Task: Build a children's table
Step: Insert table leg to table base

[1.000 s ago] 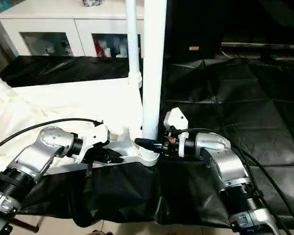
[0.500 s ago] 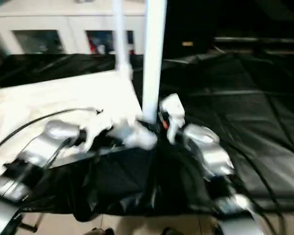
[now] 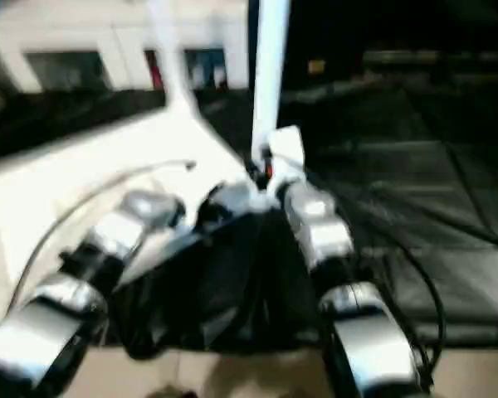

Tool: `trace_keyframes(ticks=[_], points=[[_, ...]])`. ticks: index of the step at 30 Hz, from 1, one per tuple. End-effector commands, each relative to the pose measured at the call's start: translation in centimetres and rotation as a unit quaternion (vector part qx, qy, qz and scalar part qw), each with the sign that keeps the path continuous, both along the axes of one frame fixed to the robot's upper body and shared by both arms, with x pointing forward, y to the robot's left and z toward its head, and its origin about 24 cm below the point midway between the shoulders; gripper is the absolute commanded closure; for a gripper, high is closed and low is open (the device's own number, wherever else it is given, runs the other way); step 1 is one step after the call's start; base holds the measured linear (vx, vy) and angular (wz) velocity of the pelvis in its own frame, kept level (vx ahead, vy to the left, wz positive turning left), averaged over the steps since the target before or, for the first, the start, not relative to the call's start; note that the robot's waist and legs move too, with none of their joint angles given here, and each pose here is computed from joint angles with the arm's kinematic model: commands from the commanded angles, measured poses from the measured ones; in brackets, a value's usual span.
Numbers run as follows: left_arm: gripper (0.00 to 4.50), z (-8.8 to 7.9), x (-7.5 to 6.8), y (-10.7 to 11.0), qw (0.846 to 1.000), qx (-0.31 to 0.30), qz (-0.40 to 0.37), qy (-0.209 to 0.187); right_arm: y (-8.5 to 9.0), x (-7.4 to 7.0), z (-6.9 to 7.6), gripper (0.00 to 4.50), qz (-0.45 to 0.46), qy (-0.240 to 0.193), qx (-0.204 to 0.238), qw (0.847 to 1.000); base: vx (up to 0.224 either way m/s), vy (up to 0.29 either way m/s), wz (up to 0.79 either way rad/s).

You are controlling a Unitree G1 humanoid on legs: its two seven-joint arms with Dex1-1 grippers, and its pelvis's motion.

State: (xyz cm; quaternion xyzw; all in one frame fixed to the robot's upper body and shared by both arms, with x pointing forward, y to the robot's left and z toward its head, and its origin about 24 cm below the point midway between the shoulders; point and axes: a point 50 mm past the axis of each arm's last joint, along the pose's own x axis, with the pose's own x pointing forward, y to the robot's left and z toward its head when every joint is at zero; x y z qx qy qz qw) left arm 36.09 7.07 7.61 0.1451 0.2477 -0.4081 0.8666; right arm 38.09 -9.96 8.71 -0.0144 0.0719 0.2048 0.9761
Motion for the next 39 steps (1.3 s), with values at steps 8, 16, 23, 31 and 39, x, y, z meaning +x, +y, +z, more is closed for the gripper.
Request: trace_keyframes(ticks=[8,16,23,31,39], points=[[4.5,1.7,0.8,-0.1,0.999,0.001,0.01,-0.031,1.6,-2.9,-7.2,2.62,0.041,0.163,-0.024,0.985,0.0,0.0,0.0],[4.5,1.8,0.8,-0.1,0.999,0.001,-0.003,-0.034,1.8,-2.8,-7.0,2.62,0.052,0.159,-0.037,0.985,0.0,0.0,0.0],[4.5,1.6,0.6,0.2,0.999,-0.002,-0.015,-0.037,2.0,-2.2,-5.7,1.58,0.07,0.135,0.002,0.988,0.0,0.0,0.0],[4.5,1.6,0.2,0.6,0.998,-0.009,-0.043,-0.05,2.3,-1.7,-3.8,0.91,0.108,0.086,0.039,0.99,0.0,0.0,0.0],[4.5,1.2,-1.1,1.4,0.992,-0.023,-0.111,-0.06,1.3,-2.1,-1.6,0.53,0.186,0.025,0.043,0.981,0.0,0.0,0.0]])
